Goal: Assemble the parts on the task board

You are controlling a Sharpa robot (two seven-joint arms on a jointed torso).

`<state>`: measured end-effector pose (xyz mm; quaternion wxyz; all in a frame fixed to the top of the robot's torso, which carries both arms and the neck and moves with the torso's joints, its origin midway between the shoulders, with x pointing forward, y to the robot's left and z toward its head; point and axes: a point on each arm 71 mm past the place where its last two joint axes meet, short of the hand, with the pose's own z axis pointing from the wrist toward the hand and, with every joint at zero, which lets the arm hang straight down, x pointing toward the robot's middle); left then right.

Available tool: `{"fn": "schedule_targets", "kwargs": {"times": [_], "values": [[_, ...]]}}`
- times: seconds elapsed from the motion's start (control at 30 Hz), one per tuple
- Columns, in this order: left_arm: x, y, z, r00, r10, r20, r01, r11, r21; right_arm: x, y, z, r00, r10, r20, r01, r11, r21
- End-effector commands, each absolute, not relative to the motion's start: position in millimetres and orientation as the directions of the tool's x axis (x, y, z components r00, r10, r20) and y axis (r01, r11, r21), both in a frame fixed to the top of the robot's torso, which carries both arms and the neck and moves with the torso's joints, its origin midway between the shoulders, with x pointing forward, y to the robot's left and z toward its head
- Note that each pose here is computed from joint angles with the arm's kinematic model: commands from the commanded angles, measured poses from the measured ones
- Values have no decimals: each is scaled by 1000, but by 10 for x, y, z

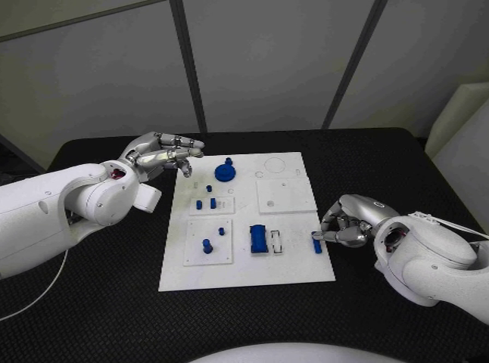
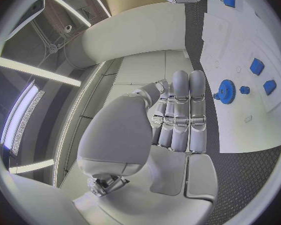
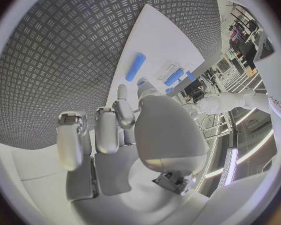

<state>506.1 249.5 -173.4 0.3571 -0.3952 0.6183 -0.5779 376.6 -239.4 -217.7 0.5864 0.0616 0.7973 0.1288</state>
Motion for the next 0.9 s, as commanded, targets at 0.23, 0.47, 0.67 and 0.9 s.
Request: {"fn": "schedule_targets", "kwargs": {"times": [0.23, 0.47, 0.67, 0.9], "values": [[5054, 2485, -1734, -444, -896, 24, -76, 12, -997, 3769, -2360, -2221, -346, 161, -924, -61, 979, 194], [5054, 2484, -1740, -444, -896, 24, -78, 12, -997, 3774, -2312, -2245, -368, 142, -919, -69, 981, 180], [5054, 2489, -1743, -443, -896, 24, -79, 12, -997, 3774, -2277, -2269, -389, 125, -913, -78, 983, 168], [5055, 2492, -1746, -443, -896, 24, -81, 13, -997, 3767, -2225, -2307, -407, 110, -907, -90, 983, 160]]}}
